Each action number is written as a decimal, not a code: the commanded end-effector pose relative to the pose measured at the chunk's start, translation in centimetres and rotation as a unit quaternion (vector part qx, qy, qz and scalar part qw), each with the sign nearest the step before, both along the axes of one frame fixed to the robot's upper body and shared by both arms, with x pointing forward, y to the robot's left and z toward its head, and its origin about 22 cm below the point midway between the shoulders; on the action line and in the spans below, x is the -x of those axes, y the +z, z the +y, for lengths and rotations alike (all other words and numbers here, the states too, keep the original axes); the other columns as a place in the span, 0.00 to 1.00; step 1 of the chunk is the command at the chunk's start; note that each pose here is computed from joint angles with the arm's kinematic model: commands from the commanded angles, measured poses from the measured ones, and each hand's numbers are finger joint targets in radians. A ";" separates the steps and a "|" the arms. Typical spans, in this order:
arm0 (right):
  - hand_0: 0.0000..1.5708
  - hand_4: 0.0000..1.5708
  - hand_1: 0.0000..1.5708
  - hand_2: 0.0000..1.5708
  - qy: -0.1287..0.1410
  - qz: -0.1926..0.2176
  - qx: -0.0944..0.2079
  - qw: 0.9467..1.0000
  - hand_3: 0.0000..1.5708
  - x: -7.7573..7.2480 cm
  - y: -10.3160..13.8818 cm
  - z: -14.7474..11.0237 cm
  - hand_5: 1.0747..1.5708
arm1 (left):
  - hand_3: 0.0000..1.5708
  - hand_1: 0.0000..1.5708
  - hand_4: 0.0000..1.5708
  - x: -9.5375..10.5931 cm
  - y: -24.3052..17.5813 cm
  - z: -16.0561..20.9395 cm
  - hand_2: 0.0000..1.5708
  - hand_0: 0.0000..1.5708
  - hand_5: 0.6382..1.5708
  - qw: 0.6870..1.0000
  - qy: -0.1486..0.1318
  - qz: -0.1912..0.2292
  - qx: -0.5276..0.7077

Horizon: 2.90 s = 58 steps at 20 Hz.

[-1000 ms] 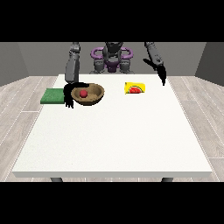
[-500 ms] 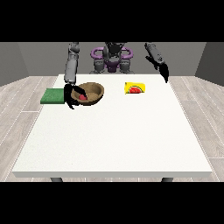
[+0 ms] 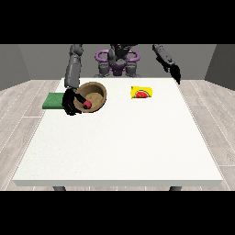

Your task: Pick the cup and pour the ball into the bowl, then pick the bowl and place it on the pad

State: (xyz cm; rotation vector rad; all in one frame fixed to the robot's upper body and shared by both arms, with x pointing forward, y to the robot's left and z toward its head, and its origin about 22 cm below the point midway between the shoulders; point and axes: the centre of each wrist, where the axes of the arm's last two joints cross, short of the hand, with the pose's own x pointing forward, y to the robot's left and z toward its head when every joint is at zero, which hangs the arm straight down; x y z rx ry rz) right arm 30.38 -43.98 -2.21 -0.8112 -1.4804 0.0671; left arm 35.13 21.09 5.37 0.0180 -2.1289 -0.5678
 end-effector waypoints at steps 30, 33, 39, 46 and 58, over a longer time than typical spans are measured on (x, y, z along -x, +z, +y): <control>1.00 0.97 1.00 1.00 -0.007 0.176 0.216 0.960 0.98 -2.9 13.9 -5.1 1.00 | 0.00 0.00 0.30 4.5 -5.8 19.6 0.00 0.00 0.53 0.978 0.181 0.027 0.100; 1.00 0.90 1.00 1.00 -0.026 0.160 0.186 0.969 1.00 -2.3 11.3 -5.0 0.98 | 0.00 0.00 0.53 5.4 -5.4 21.2 0.00 0.00 0.59 0.976 0.187 0.005 0.108; 1.00 0.78 1.00 1.00 -0.049 0.085 0.085 0.991 1.00 -1.7 11.0 -6.6 0.95 | 0.00 0.00 0.57 5.7 -3.5 22.6 0.00 0.00 0.59 0.973 0.183 -0.053 0.130; 1.00 0.16 1.00 0.95 -0.088 0.052 -0.088 0.991 0.81 -2.3 12.2 -7.3 0.69 | 0.00 0.00 0.55 6.1 -2.3 23.2 0.00 0.00 0.59 0.971 0.199 -0.044 0.125; 0.00 0.00 0.00 0.28 -0.084 0.018 -0.126 0.988 0.00 -1.0 17.4 -10.5 0.44 | 0.00 0.00 0.56 7.8 -3.3 24.3 0.00 0.00 0.62 0.967 0.209 -0.022 0.142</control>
